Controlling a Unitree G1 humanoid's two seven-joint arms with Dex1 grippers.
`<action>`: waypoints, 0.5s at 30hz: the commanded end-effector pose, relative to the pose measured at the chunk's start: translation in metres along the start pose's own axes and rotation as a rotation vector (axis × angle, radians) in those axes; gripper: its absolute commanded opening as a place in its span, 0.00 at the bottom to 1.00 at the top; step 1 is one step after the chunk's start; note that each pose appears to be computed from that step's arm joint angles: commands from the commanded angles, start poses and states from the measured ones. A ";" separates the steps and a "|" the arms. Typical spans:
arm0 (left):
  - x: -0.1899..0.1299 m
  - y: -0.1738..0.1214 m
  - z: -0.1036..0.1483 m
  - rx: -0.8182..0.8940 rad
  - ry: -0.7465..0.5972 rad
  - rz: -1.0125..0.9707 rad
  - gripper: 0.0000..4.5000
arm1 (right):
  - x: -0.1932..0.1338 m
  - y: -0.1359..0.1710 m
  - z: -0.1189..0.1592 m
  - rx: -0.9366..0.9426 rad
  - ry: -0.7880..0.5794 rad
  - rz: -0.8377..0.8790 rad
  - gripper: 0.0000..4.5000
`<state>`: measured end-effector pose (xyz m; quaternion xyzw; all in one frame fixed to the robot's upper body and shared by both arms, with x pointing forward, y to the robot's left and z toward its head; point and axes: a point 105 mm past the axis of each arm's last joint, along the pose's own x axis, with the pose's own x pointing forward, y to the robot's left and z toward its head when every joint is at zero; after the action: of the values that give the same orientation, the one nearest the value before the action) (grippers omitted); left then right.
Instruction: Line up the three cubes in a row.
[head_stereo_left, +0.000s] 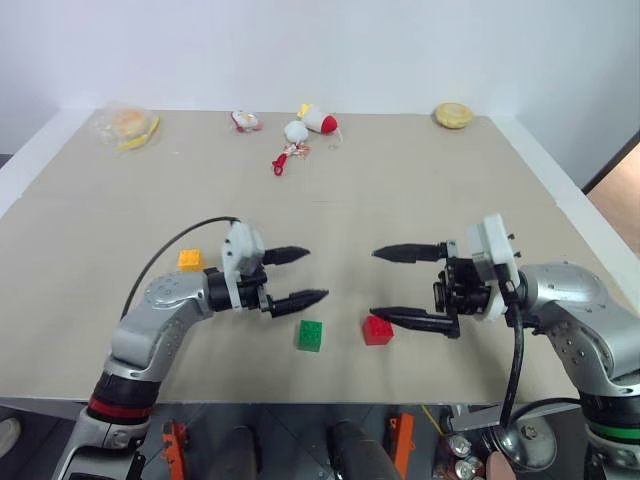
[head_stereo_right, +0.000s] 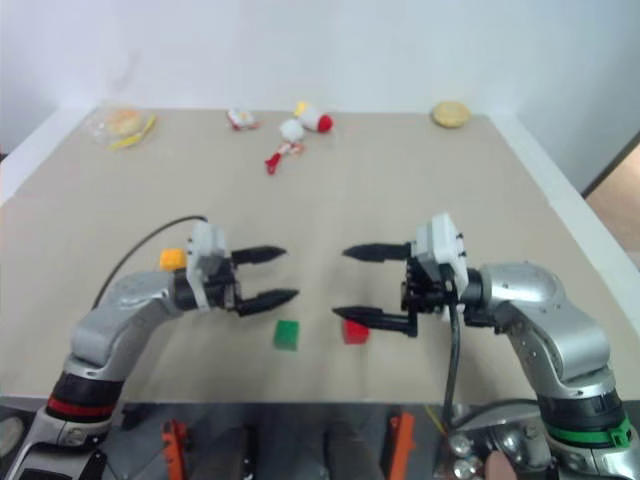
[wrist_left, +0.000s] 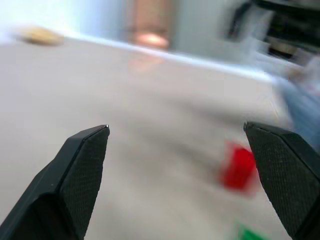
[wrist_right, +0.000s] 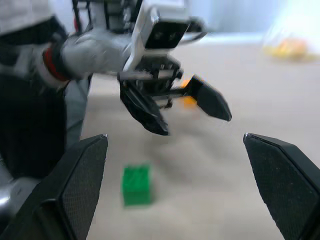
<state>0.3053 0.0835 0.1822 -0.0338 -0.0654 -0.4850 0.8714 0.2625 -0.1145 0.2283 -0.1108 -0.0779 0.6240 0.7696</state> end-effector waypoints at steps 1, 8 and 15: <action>-0.020 0.044 0.016 0.068 -0.068 0.450 0.99 | 0.013 -0.014 0.007 -0.029 -0.034 -0.024 1.00; -0.061 0.074 0.000 0.103 -0.061 0.890 0.99 | 0.045 -0.039 0.008 -0.014 -0.103 0.019 1.00; -0.082 0.089 -0.025 0.058 0.002 1.032 0.99 | 0.060 -0.043 0.003 -0.027 -0.114 0.090 1.00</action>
<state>0.3418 0.1852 0.1411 -0.0405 -0.0382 -0.0156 0.9983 0.3175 -0.0669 0.2329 -0.0735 -0.1068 0.6539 0.7454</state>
